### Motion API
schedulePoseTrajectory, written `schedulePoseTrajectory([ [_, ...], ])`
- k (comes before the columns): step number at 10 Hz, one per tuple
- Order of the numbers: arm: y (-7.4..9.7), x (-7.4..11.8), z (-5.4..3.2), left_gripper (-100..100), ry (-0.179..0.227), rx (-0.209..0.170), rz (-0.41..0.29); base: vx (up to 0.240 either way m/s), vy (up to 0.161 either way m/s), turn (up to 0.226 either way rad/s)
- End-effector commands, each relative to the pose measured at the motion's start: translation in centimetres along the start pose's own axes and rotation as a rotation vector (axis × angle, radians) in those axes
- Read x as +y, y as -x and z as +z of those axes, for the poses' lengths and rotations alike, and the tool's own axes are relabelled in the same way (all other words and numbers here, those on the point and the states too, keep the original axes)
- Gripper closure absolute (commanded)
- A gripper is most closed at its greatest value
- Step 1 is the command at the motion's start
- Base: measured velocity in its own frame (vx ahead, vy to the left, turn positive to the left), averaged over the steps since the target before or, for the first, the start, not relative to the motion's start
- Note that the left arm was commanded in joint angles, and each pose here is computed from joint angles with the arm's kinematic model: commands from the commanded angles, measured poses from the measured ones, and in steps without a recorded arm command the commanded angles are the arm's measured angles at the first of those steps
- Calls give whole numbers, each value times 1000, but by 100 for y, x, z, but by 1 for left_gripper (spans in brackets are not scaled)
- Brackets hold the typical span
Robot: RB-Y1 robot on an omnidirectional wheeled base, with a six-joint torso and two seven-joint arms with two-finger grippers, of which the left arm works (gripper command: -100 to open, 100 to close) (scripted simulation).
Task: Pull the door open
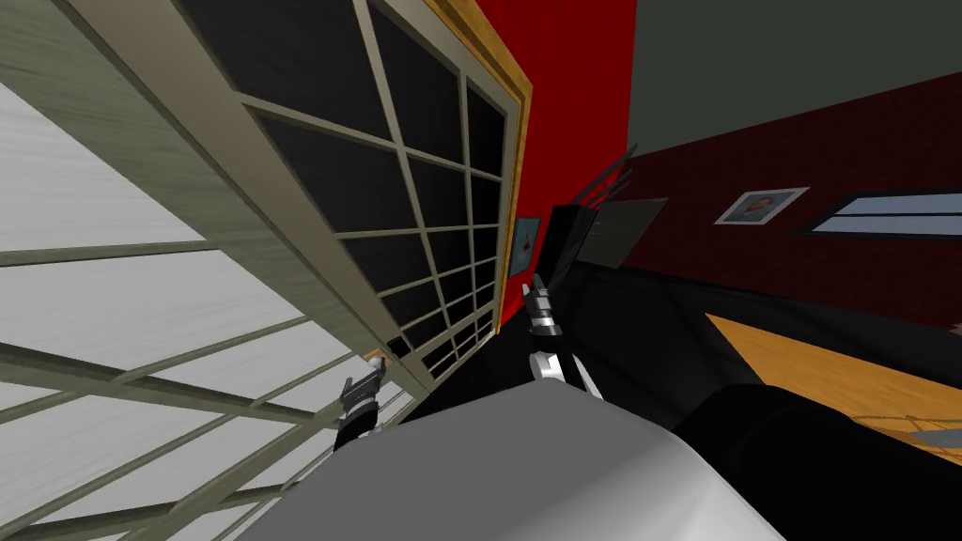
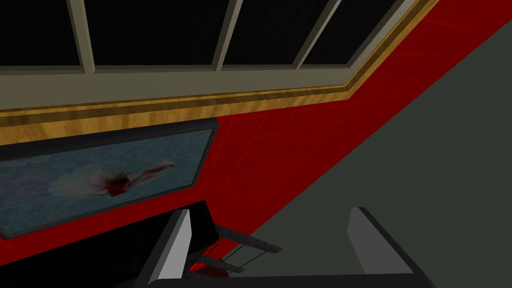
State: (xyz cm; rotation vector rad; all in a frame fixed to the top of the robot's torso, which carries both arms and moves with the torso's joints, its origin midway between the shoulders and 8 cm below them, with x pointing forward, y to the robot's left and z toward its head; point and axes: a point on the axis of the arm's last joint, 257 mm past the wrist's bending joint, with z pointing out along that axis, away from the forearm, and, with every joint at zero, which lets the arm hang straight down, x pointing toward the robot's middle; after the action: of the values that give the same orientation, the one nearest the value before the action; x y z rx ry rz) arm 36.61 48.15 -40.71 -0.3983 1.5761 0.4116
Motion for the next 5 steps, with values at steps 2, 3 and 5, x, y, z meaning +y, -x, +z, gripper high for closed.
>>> schedulePoseTrajectory([
  [2, 0, 0, 0, 100, 0, 0, 0, 24, -5, -8],
  [3, 0, 0, 0, 100, 0, 0, 0, -20, -17, -50],
  [5, 0, 0, 0, 100, 0, 0, 0, -6, -2, 7],
])
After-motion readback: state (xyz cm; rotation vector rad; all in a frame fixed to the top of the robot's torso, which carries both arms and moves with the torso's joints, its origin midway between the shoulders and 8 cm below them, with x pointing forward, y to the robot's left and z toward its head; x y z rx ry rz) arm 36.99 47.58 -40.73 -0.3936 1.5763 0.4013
